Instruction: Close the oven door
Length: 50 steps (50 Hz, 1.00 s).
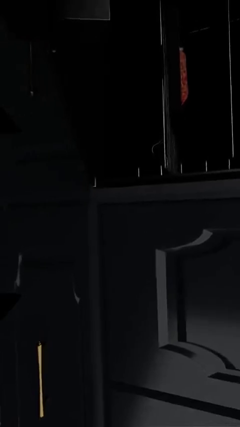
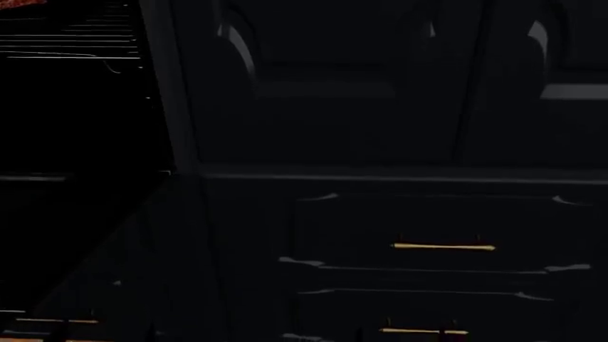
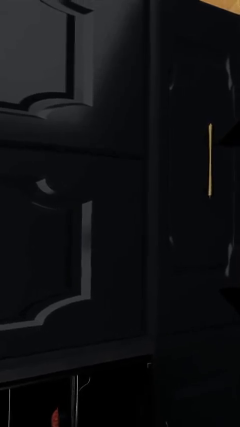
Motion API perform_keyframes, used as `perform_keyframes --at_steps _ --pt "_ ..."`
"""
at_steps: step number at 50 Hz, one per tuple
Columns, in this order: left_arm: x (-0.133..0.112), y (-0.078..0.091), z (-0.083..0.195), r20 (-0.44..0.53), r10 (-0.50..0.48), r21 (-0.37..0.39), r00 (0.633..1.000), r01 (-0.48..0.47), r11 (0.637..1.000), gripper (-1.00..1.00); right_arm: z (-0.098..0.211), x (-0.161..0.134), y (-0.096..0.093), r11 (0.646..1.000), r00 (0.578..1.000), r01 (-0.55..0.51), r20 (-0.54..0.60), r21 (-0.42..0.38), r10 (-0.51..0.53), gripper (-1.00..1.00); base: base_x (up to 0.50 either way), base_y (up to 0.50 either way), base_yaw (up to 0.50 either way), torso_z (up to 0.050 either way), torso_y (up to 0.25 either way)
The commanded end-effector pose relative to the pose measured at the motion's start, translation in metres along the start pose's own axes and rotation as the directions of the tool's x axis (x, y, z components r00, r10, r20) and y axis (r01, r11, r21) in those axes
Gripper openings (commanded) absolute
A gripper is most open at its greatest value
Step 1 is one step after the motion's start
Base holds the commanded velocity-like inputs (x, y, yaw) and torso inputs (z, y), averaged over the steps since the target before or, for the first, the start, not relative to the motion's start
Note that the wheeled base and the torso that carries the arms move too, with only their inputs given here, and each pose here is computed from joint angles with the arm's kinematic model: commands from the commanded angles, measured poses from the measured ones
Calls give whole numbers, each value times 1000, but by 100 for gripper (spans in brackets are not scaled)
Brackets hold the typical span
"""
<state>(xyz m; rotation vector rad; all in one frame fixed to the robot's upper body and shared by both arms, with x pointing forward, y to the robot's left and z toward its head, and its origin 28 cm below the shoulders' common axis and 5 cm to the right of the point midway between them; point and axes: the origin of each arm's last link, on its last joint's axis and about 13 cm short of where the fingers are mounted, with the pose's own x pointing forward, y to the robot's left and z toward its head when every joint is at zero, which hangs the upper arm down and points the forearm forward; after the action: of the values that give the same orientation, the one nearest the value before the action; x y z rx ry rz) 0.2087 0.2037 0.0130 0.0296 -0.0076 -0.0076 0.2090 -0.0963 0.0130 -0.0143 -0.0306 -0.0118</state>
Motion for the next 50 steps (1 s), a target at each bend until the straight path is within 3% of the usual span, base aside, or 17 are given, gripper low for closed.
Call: perform_keyframes --at_steps 1,24,50 --pt "0 -1 -1 -2 -6 10 1000 6 1000 100 -1 0 0 1000 1000 5 0 -5 -5 100 0 0 0 -50 0" --pt "-2 -1 0 14 -4 8 1000 4 1000 100 2 0 -1 1000 1000 -4 4 25 3 100 0 0 0 -50 0" --pt "-1 0 0 11 9 8 1000 -9 1000 100 0 0 0 1000 1000 -8 9 7 8 100 0 0 0 -50 0"
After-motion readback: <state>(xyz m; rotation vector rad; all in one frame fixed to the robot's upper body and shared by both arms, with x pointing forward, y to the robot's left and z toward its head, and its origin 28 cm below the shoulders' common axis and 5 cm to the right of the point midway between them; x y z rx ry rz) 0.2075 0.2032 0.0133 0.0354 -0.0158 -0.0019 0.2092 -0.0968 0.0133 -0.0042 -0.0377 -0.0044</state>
